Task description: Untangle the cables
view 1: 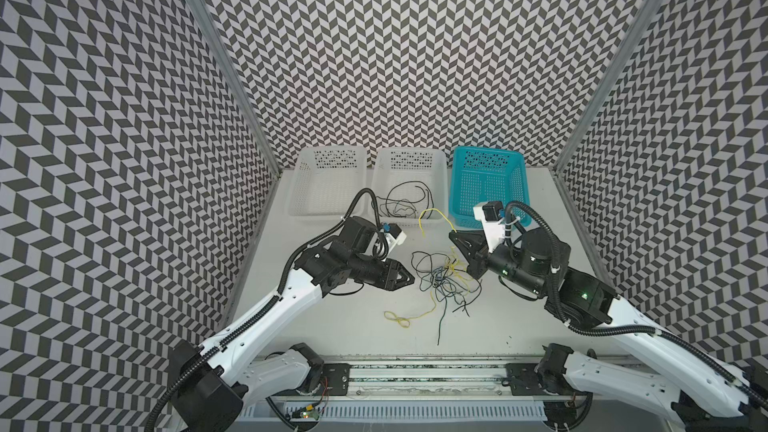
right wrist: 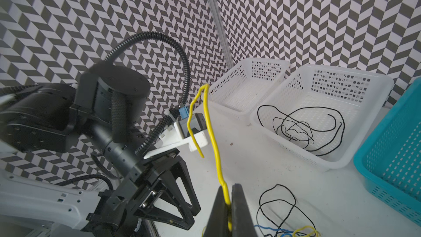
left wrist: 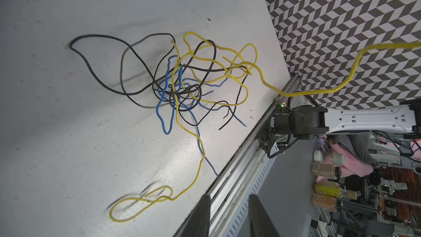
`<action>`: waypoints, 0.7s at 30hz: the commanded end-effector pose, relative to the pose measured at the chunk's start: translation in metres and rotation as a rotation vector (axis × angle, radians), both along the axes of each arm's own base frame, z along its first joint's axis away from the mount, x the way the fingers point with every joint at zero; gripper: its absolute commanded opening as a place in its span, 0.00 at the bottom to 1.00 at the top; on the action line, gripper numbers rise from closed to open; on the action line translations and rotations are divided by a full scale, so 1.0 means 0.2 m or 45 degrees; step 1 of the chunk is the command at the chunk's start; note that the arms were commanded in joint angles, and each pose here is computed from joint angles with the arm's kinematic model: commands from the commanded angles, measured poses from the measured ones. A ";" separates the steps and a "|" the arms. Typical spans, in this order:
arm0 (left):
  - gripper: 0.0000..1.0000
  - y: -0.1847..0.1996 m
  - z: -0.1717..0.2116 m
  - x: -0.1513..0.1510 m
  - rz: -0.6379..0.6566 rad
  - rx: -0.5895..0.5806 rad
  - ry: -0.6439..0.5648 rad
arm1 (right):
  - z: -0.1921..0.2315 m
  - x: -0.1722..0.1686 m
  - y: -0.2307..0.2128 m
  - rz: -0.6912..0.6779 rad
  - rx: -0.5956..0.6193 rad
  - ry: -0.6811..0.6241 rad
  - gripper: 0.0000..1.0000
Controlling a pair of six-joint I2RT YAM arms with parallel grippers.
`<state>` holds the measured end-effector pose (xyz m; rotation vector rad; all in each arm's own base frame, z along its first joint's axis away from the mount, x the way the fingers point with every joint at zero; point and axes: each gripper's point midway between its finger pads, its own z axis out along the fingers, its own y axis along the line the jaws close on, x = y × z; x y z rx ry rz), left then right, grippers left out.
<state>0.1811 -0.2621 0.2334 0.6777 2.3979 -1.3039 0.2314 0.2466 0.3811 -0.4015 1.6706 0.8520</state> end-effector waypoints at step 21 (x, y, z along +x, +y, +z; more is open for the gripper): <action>0.51 -0.17 -0.13 -0.11 0.004 -0.050 -0.045 | 0.46 0.00 -0.22 -0.197 0.234 -0.164 0.00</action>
